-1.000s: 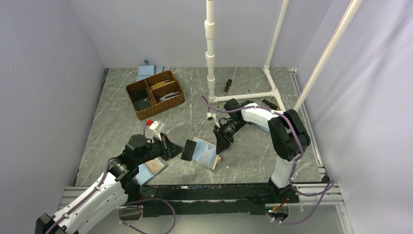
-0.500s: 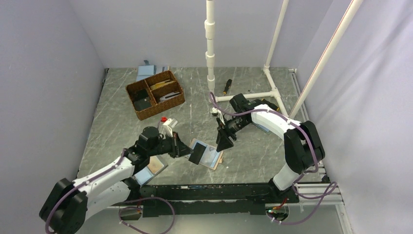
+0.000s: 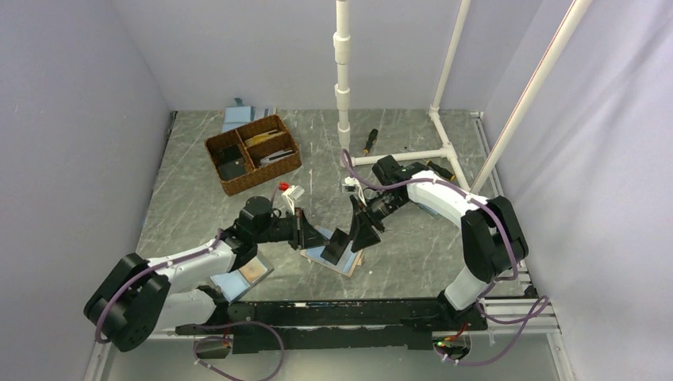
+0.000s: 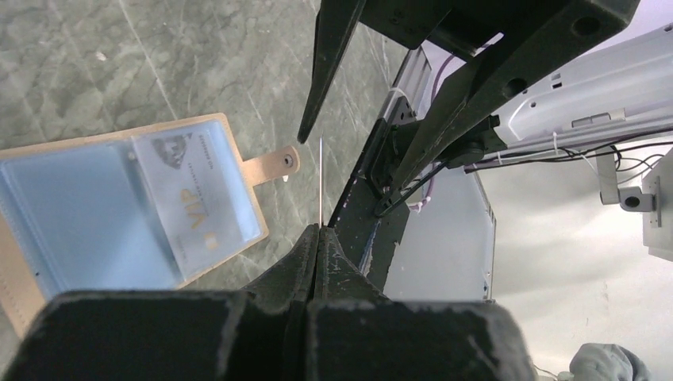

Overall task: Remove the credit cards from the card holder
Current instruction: Place the credit card in the storage box.

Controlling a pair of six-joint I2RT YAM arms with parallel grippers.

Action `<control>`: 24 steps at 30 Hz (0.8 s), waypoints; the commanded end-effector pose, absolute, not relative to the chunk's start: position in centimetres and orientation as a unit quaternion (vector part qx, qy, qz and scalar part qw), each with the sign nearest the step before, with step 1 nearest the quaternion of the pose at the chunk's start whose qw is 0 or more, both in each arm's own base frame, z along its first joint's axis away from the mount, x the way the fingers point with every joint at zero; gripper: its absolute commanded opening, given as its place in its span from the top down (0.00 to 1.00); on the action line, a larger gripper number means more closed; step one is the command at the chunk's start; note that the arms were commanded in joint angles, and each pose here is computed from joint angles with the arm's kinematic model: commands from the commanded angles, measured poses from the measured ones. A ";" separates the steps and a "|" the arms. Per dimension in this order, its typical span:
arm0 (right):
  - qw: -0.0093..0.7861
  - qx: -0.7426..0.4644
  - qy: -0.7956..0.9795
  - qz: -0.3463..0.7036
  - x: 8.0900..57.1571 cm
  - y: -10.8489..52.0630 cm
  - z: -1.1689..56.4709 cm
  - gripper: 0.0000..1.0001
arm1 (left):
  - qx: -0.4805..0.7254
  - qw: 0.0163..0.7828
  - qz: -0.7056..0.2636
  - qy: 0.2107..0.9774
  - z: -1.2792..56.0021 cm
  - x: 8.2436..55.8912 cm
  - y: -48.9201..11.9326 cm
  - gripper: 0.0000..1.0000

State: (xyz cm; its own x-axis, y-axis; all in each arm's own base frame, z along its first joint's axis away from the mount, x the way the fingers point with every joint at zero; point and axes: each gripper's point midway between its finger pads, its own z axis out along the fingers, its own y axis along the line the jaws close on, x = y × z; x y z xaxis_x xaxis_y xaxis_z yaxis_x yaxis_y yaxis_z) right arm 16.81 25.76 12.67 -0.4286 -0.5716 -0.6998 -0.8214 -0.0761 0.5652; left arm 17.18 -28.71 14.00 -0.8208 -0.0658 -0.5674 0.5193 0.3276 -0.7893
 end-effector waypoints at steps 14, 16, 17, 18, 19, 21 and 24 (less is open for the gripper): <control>0.117 -0.521 0.639 0.553 16.6 26.7 14.7 1.00 | 0.133 0.296 -0.586 0.742 16.0 18.2 -30.4 0.91; 0.128 -0.532 0.644 0.534 16.9 26.4 14.7 1.00 | 0.096 0.307 -0.580 0.748 15.9 18.6 -29.5 0.54; 0.137 -0.539 0.648 0.520 17.1 26.2 14.7 1.00 | 0.077 0.315 -0.579 0.748 16.0 18.7 -29.0 0.37; 0.149 -0.546 0.654 0.502 17.4 26.0 14.7 1.00 | 0.053 0.321 -0.580 0.747 16.1 18.8 -28.5 0.19; 0.163 -0.554 0.658 0.483 17.7 25.7 14.8 1.00 | 0.030 0.327 -0.584 0.742 16.5 18.8 -28.0 0.04; 0.200 -0.567 0.664 0.445 18.5 25.2 15.0 1.00 | -0.011 0.336 -0.601 0.725 17.7 18.7 -27.1 0.01; 0.270 -0.579 0.669 0.380 20.1 24.5 15.9 1.00 | -0.071 0.339 -0.625 0.700 19.6 18.6 -25.9 0.01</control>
State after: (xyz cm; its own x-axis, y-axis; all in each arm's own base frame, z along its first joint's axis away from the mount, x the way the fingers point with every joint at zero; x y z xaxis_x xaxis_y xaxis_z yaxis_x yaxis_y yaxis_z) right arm 17.38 25.04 13.82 -0.3506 -0.5912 -0.7263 -0.8858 -0.0423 0.4620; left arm 17.29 -27.28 15.75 -0.8068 -0.3229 -0.4948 0.4047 0.3083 -0.8609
